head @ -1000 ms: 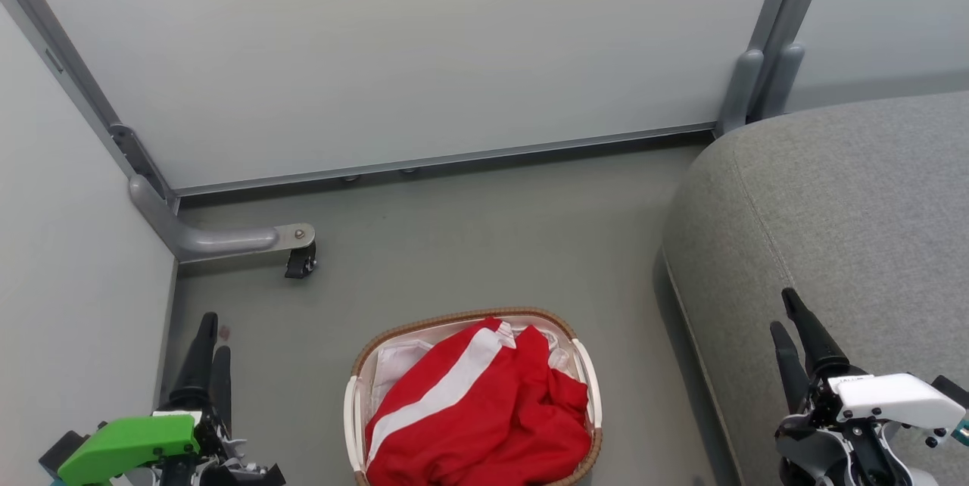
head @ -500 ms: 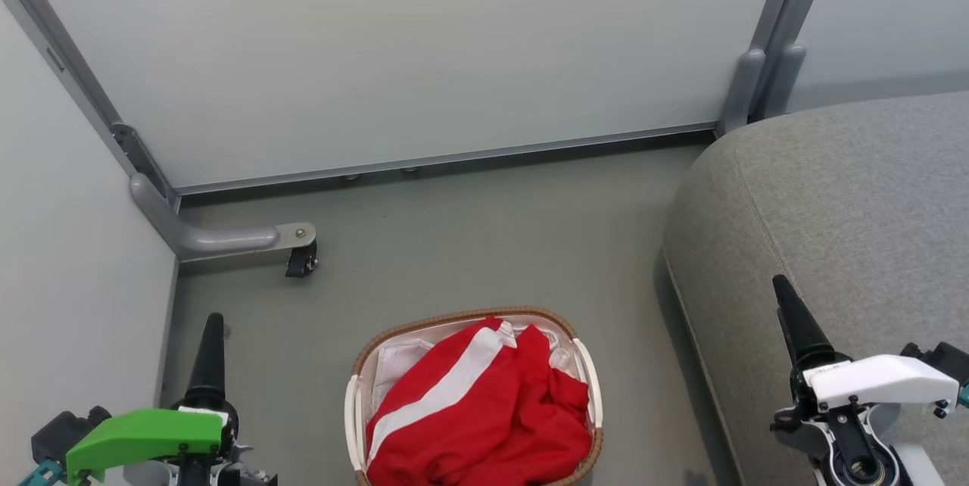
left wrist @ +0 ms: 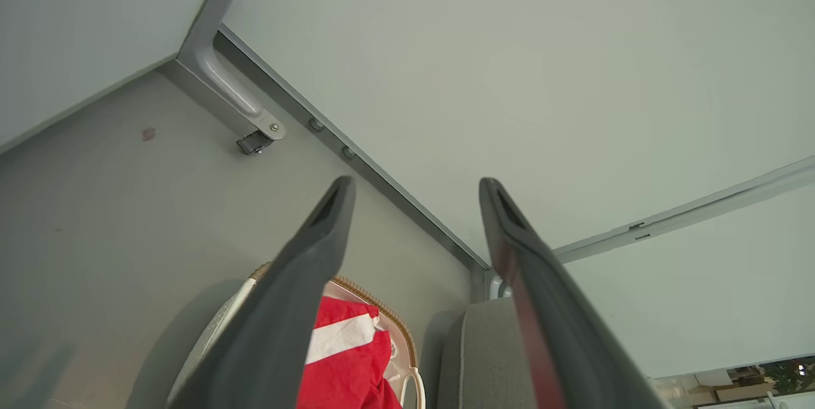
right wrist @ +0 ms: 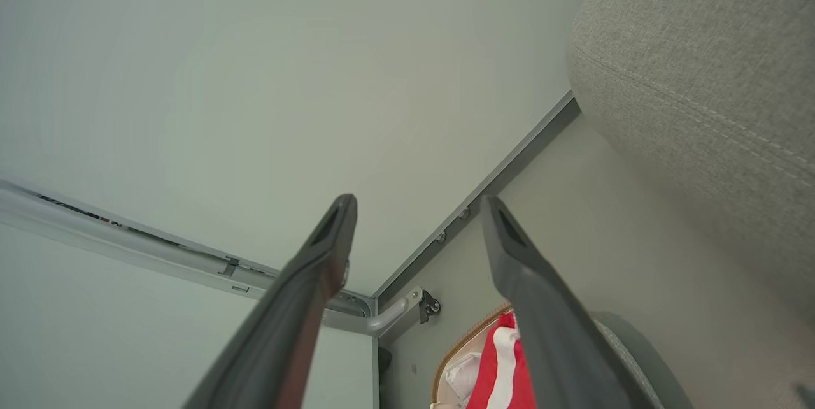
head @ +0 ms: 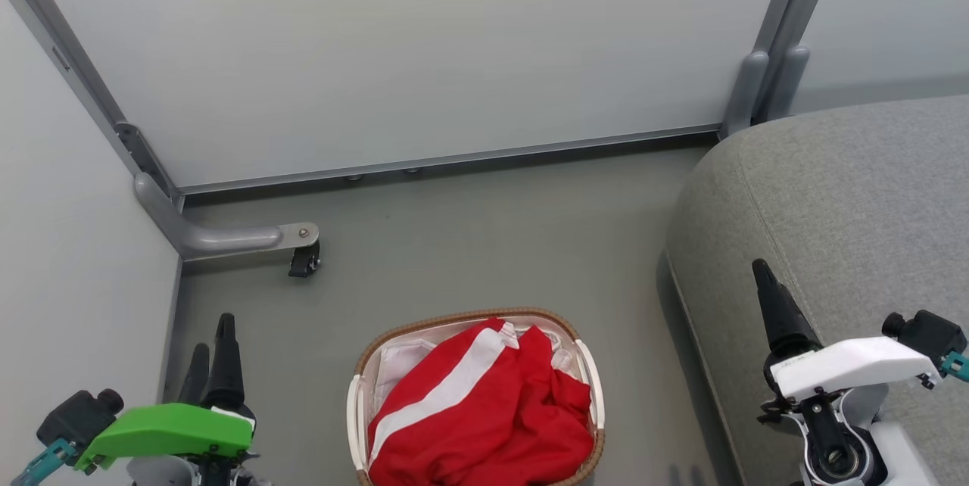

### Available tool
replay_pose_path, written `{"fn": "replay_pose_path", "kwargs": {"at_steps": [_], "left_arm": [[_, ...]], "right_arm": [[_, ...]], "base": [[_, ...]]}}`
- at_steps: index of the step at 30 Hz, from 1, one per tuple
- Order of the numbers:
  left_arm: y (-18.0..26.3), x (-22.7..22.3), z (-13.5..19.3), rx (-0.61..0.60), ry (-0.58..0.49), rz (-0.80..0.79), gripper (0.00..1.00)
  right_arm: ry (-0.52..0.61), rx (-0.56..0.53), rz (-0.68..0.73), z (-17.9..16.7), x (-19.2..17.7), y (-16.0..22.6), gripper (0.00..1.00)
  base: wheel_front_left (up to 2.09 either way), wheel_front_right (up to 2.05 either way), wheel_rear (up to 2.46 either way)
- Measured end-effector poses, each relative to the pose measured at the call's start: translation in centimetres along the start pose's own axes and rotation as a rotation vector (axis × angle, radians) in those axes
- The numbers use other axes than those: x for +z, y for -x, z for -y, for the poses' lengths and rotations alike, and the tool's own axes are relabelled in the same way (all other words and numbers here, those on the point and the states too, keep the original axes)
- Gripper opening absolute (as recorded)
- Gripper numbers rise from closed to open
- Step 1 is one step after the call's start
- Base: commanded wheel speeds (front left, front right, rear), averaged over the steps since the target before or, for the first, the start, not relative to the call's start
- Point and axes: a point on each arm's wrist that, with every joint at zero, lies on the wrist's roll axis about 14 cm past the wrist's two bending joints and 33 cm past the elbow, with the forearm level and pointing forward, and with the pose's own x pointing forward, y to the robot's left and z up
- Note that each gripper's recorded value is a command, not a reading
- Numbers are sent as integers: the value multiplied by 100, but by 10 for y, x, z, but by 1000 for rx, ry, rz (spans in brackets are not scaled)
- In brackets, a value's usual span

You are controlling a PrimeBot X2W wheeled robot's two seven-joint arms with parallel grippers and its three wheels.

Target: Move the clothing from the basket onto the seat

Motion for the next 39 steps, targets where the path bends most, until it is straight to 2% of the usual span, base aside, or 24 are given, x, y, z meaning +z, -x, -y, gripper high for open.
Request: {"fn": "replay_pose_path", "kwargs": {"at_steps": [25, 39], "left_arm": [[0, -17, 10, -50, -418, -30, 100], [0, -22, 20, -95, -584, -26, 100]], "right_arm": [[401, 61, 0, -15, -8, -6, 100], [563, 103, 14, -25, -11, -6, 100]], "base": [[0, 0, 0], [0, 0, 0]]}}
